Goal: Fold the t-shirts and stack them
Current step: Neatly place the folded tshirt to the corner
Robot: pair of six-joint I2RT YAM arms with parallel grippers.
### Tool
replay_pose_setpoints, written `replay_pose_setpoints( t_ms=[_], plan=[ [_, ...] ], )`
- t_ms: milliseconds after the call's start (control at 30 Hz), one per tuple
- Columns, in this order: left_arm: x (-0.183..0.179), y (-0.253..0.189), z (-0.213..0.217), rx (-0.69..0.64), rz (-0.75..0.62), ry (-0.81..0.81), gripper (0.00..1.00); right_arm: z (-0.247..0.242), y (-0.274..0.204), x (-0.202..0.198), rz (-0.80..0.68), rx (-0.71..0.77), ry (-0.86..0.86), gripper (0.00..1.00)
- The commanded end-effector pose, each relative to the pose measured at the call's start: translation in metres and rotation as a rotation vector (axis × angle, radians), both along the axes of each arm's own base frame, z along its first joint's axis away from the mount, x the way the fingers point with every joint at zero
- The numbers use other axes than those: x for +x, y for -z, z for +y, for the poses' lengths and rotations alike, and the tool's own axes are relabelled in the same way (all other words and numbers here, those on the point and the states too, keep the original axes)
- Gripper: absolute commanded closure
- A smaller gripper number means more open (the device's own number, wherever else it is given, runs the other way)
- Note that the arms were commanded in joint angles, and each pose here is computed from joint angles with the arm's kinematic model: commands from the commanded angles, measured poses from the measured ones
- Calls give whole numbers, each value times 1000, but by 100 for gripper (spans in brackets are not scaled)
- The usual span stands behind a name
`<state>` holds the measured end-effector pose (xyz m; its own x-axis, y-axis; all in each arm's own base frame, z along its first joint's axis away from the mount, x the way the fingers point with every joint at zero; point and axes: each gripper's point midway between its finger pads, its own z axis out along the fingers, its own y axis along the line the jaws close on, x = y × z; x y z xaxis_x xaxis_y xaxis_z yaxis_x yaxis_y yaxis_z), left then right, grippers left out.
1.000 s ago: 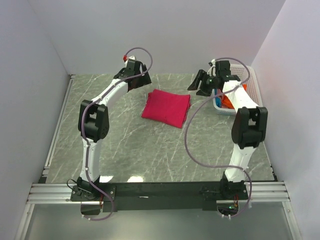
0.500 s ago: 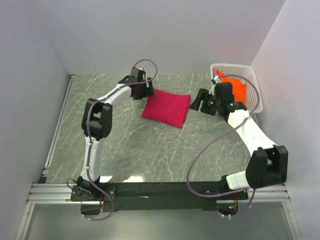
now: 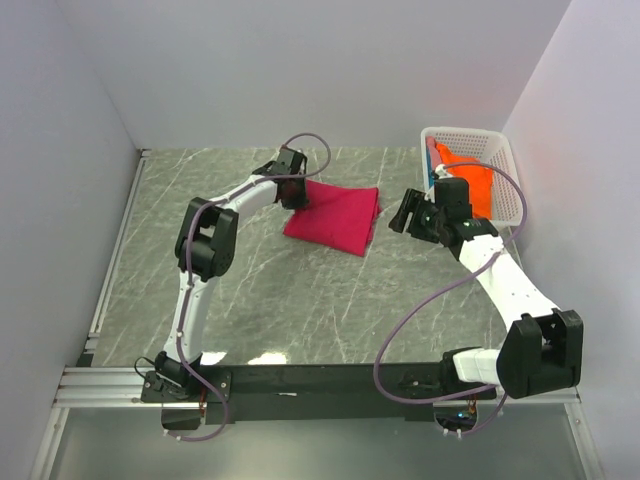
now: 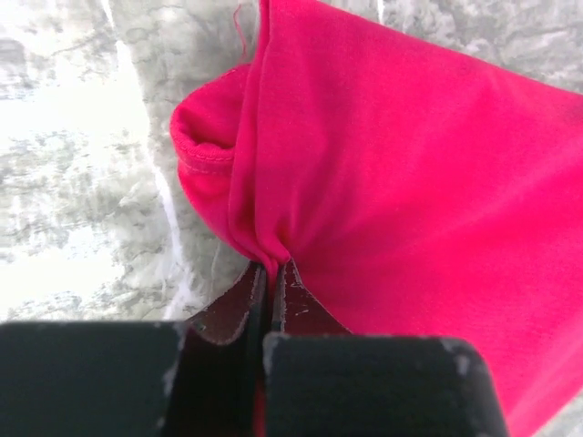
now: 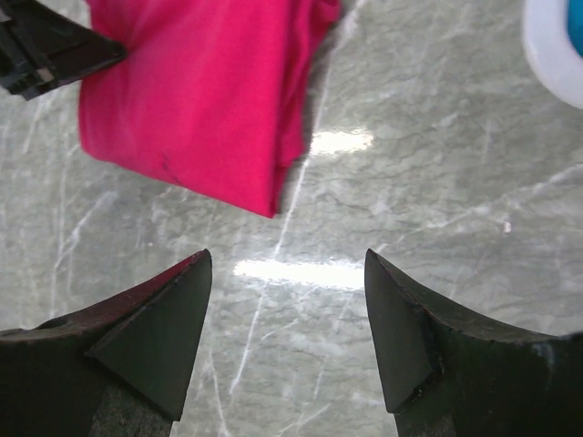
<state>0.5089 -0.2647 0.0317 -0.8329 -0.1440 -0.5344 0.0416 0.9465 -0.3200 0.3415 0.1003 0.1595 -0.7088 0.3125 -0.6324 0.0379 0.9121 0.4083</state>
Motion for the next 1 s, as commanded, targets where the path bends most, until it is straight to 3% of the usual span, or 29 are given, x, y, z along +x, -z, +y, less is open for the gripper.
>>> replay_pose_setpoints(
  t_ms=[0, 167, 333, 667, 800, 967],
  plan=[
    [0, 9, 34, 179, 3, -56, 100, -14, -12, 5, -65, -49, 44, 26],
    [20, -25, 92, 383, -116, -168, 100, -22, -9, 3, -62, -89, 61, 26],
    [34, -45, 185, 580, -142, -302, 100, -30, -4, 4, -46, -130, 82, 26],
    [74, -28, 346, 663, -102, -480, 100, -39, 1, 13, 10, -177, 115, 26],
    [90, -42, 394, 690, -112, -533, 100, -40, 2, 14, 12, -180, 121, 26],
    [98, -46, 424, 739, -147, -529, 99, -44, 5, 13, 24, -187, 133, 26]
  ],
)
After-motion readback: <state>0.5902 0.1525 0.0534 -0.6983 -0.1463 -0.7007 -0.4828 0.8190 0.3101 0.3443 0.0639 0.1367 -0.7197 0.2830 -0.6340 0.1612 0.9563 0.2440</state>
